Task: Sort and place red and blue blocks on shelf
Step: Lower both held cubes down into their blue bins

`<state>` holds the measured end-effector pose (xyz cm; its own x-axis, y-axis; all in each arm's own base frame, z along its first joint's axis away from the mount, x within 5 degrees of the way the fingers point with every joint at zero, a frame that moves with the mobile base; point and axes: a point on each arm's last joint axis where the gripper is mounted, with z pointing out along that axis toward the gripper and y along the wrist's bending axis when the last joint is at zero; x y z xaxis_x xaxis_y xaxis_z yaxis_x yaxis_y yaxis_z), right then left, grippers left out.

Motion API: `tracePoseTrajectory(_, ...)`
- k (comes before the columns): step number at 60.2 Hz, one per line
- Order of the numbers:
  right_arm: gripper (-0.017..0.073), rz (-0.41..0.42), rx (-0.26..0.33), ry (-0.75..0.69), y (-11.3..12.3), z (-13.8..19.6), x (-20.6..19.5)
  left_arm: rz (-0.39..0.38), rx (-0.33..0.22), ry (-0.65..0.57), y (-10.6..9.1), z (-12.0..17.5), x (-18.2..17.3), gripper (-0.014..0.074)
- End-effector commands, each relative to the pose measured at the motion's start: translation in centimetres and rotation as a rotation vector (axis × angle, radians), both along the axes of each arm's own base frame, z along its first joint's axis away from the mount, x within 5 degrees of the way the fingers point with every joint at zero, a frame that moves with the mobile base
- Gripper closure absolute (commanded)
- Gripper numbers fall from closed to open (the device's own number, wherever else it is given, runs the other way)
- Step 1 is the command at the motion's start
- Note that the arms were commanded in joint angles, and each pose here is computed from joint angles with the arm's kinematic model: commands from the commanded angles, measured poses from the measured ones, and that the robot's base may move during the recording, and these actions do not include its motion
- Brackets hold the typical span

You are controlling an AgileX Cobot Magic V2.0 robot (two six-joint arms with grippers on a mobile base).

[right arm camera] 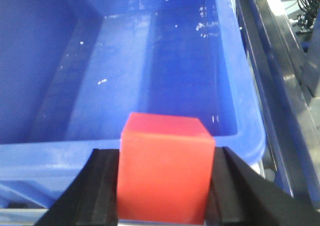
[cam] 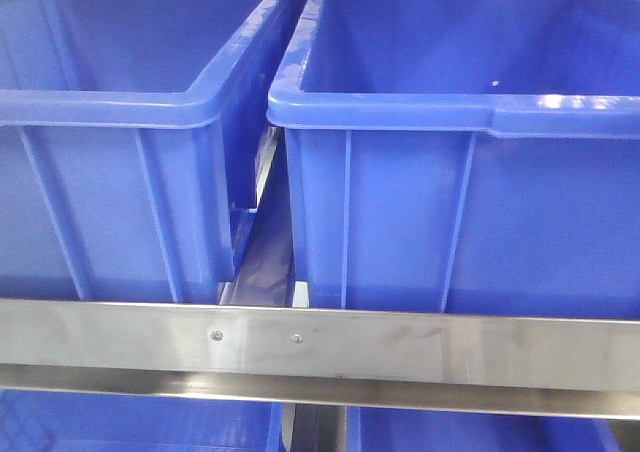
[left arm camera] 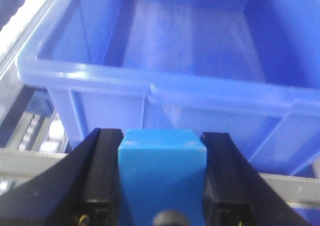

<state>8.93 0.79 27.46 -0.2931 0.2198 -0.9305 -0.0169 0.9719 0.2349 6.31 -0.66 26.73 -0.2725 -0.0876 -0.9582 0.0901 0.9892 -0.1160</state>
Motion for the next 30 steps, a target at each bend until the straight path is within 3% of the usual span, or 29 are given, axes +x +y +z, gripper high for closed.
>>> tracePoseTrajectory(1,0.0501,-0.013,0.006,-0.146,-0.1,2.2,0.2,-0.01,-0.032,-0.168,-0.1,2.6,0.2,0.0459)
tracePoseTrajectory(10,0.0501,-0.013,0.005,-0.167,-0.1,3.7,0.7,-0.011,-0.031,-0.189,-0.2,4.8,0.8,0.0459)
tracePoseTrajectory(16,0.0501,-0.012,-0.004,-0.16,0.0,4.9,1.8,-0.01,-0.002,-0.166,-0.4,6.4,2.3,0.0459)
tracePoseTrajectory(30,0.0501,-0.006,-0.04,-0.131,0.2,7.5,6.6,-0.024,0.008,-0.148,-1.6,9.9,8.5,0.0459)
